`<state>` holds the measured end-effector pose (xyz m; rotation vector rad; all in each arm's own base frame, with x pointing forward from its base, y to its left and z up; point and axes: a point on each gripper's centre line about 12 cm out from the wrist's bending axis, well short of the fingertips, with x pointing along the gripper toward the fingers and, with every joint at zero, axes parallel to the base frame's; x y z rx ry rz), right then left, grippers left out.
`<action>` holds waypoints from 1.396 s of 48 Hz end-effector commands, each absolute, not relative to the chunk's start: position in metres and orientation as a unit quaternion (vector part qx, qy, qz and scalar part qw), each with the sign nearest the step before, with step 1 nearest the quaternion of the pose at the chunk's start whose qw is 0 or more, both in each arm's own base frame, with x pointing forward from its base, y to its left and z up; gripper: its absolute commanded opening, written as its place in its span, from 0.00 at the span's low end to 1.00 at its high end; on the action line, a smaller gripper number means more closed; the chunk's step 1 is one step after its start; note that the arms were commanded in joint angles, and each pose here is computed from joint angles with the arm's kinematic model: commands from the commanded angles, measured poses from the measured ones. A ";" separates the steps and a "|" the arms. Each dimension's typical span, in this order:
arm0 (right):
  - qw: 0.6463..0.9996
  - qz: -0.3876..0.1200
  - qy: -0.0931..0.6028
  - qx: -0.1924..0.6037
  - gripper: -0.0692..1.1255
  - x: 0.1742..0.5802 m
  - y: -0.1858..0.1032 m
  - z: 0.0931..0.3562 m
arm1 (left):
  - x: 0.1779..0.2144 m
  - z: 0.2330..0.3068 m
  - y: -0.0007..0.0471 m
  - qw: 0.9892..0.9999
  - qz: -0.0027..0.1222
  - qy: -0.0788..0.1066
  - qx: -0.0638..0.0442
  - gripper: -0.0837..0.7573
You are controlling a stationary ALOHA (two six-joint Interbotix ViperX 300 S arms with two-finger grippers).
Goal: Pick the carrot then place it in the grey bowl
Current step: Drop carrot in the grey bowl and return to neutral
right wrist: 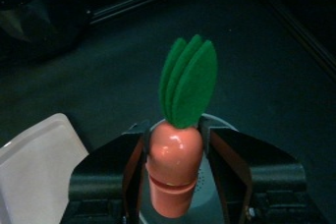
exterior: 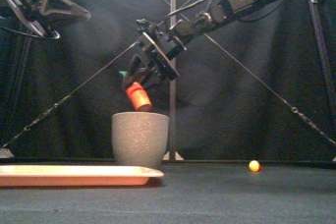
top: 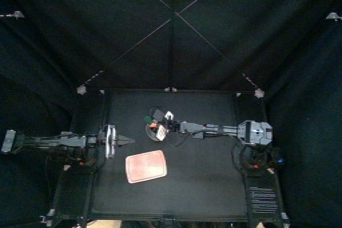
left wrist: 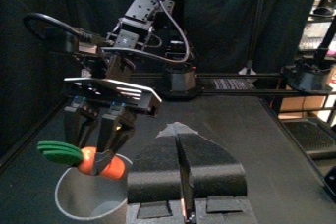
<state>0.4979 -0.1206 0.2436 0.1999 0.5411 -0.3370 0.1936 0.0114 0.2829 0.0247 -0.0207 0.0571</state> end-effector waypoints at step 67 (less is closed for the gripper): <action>0.998 0.002 0.025 0.063 0.92 0.223 -0.001 0.328 | 0.1859 0.2972 0.0125 0.998 0.033 -0.042 0.017 0.09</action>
